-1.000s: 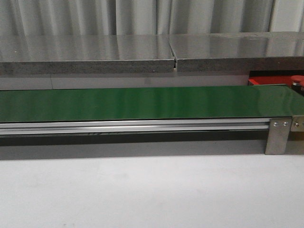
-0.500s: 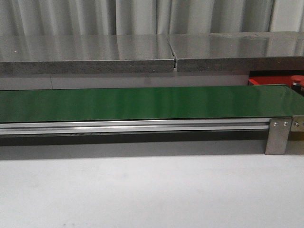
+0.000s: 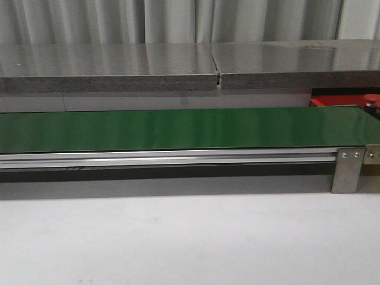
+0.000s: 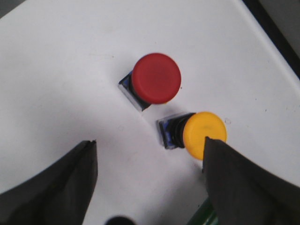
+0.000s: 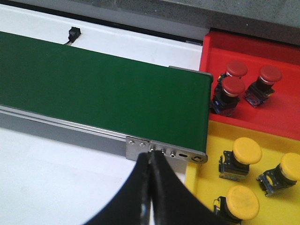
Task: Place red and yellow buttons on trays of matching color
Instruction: 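Move the left gripper to the pile and grasp a red button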
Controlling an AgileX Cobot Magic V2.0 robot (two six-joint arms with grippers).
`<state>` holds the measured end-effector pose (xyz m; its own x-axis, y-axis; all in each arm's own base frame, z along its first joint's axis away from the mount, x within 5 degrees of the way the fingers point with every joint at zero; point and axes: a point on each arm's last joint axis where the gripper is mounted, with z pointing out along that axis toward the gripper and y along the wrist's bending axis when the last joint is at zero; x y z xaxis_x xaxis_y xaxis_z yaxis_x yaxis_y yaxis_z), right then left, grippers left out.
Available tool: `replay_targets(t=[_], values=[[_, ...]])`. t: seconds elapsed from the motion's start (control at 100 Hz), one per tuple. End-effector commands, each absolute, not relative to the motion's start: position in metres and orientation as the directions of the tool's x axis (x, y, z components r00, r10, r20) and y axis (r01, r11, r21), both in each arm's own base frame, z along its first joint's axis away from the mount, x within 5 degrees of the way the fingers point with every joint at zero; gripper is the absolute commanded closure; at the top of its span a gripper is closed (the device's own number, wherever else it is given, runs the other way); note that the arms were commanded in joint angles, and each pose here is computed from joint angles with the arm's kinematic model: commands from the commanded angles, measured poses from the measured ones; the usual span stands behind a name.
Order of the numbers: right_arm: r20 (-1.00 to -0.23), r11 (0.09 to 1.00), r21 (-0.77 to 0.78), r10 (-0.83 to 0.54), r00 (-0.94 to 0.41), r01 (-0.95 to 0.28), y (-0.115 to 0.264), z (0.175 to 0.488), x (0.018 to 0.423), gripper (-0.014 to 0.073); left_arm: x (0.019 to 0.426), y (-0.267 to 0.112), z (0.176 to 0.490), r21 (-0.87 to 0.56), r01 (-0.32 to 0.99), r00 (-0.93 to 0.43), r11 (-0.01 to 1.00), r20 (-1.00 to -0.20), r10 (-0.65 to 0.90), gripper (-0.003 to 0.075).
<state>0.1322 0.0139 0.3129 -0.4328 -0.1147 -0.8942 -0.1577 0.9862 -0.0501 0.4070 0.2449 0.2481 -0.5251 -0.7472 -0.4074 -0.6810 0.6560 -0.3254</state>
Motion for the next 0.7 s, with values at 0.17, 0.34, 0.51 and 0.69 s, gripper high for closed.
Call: replay_targets(t=[0.17,0.34,0.51,0.69], values=[[-0.931,0.987,-0.071,-0.118,-0.346,-0.145,0.013,0.328,0.134,0.0662,0.425,0.255,0.273,-0.406,-0.671,-0.434,0.621,-0.464,-0.772,0.0239],[-0.931,0.987,-0.071,-0.118,-0.346,-0.145,0.013,0.328,0.134,0.0662,0.435,0.261,0.259,-0.419,-0.682,-0.419,0.599,-0.447,-0.79,0.0239],[-0.931,0.987,-0.071,-0.118,-0.346,-0.145,0.013,0.328,0.134,0.0662,0.441,0.266,0.246,-0.424,-0.685,-0.401,0.593,-0.46,-0.792,0.0239],[-0.931,0.987,-0.071,-0.118,-0.346,-0.145,0.013,0.328,0.134,0.0662,0.445,0.267,0.236,-0.436,-0.687,-0.393,0.582,-0.451,-0.802,0.0239]])
